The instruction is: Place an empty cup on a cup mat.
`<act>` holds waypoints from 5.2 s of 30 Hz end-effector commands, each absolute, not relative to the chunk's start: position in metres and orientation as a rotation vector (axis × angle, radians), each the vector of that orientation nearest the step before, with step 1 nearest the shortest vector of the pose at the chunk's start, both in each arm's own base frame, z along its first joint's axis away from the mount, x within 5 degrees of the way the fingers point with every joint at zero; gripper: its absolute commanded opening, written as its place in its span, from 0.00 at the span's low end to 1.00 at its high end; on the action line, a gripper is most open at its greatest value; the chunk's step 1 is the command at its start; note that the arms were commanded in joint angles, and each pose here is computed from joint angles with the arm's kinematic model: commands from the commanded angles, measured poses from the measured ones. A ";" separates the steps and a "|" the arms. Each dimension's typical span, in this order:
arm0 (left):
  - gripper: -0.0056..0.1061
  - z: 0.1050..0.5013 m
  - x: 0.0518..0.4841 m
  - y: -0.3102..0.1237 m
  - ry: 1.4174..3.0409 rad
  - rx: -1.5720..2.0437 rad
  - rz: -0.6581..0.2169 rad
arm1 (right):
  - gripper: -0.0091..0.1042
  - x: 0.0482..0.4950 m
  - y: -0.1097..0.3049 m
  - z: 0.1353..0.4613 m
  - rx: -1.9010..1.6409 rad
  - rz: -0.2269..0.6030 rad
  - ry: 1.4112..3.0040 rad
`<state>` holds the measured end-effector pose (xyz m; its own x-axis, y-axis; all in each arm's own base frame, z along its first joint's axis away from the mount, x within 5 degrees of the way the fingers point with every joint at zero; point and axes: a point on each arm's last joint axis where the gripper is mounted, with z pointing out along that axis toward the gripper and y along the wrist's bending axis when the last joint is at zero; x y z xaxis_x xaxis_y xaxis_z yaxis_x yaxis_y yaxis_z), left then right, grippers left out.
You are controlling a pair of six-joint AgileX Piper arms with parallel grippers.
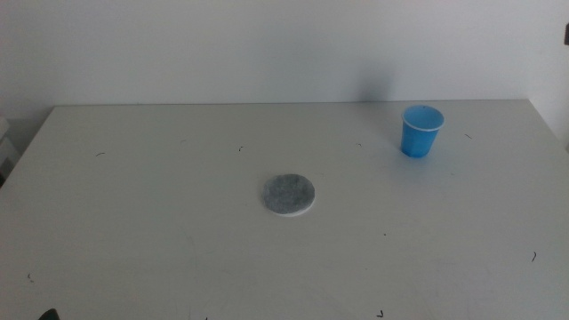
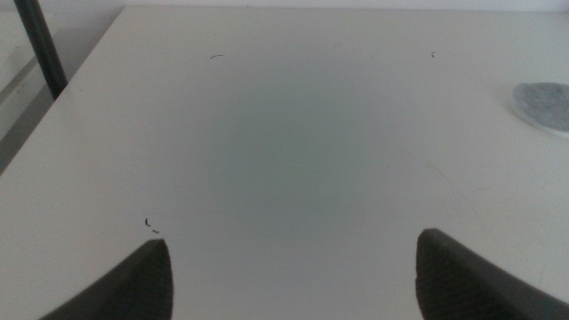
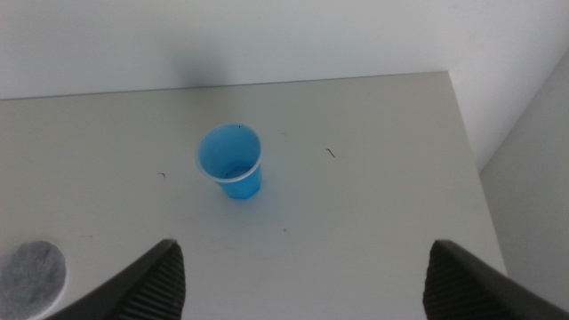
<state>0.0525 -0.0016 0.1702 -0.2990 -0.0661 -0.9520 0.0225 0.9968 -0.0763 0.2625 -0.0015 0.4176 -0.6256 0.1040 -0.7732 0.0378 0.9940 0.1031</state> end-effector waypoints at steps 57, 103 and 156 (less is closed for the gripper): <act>0.99 0.178 0.054 -0.002 1.796 -0.038 -0.101 | 0.35 0.523 0.031 0.251 0.082 0.234 2.645; 0.99 0.178 0.054 -0.002 1.796 -0.038 -0.101 | 0.07 0.381 0.206 0.425 -0.238 0.420 2.433; 0.99 0.178 0.054 -0.002 1.796 -0.038 -0.101 | 0.38 0.427 0.273 0.269 -0.394 0.236 2.732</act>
<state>0.0525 -0.0016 0.1702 -0.2990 -0.0661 -0.9520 0.0225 0.9968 -0.0763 0.4360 0.2824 0.2222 -0.9139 -0.2413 -0.3265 -0.2897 0.9510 0.1080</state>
